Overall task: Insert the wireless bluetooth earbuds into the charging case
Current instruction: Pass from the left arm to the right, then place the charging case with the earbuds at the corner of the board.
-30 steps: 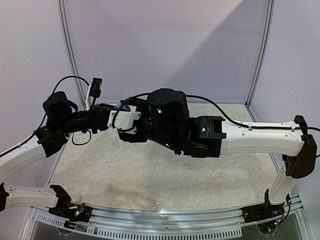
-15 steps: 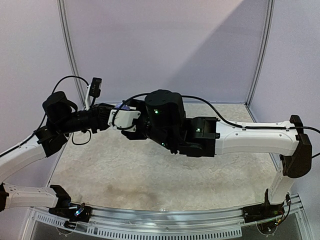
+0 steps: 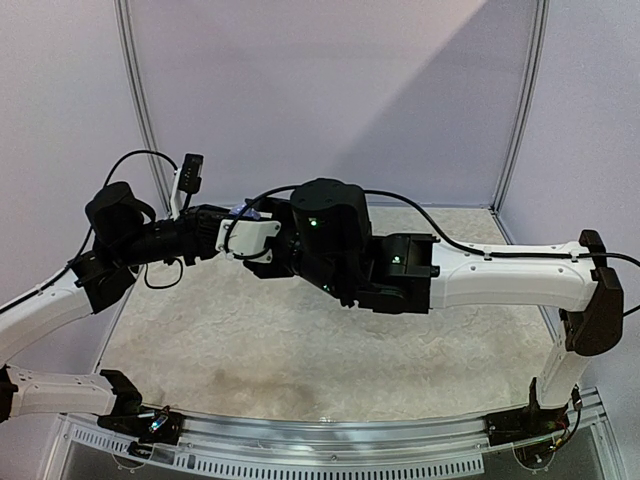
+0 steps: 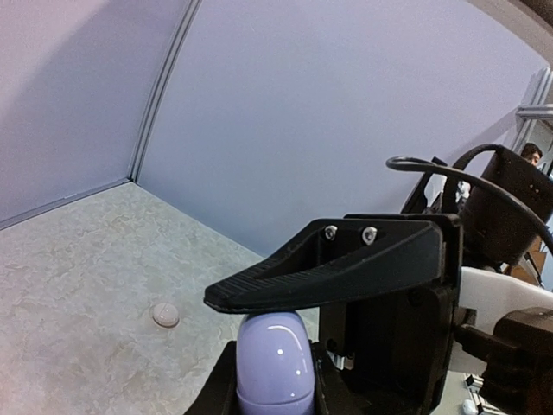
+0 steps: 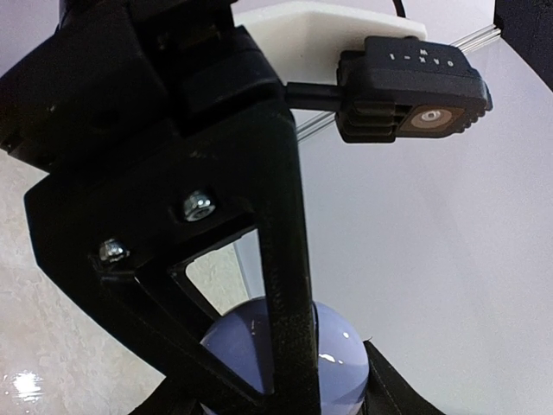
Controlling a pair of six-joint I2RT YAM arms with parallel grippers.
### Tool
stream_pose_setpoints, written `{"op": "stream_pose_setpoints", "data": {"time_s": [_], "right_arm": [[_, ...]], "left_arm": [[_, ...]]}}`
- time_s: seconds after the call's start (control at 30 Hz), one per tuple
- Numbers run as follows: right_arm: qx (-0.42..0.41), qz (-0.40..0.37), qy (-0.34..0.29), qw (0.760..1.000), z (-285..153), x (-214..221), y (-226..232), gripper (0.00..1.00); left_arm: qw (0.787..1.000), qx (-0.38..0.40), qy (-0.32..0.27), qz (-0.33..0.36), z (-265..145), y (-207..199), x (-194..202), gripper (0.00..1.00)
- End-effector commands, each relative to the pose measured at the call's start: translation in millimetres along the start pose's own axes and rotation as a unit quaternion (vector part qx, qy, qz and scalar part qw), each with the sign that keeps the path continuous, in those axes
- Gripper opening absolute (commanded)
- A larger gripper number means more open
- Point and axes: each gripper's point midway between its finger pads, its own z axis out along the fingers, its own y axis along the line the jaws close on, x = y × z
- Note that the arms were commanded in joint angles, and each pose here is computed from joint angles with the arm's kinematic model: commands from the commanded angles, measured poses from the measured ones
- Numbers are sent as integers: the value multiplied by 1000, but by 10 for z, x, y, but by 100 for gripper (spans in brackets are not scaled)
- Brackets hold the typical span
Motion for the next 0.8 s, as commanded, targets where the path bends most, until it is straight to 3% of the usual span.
{"op": "stream_pose_setpoints", "data": {"time_s": [0.0,0.07,0.33,0.53,0.77], "right_arm": [[19,31,-25,999,-28,-142,-95,15],[22,39,-24,999,-35,-123,-99,14],[27,46,-23,998,-63,-97,-113,11],[19,62,-2,998,-63,49,-47,10],[16,109,30,993,-123,273,-38,10]], "left_arm": [[999,-29,7,-14,13,145,55,24],[1000,-28,5,-11,12,144,48,31],[1000,-16,3,-5,12,104,41,40],[1000,1,-9,19,-14,23,-5,72],[999,-24,-7,29,-46,125,31,99]]}}
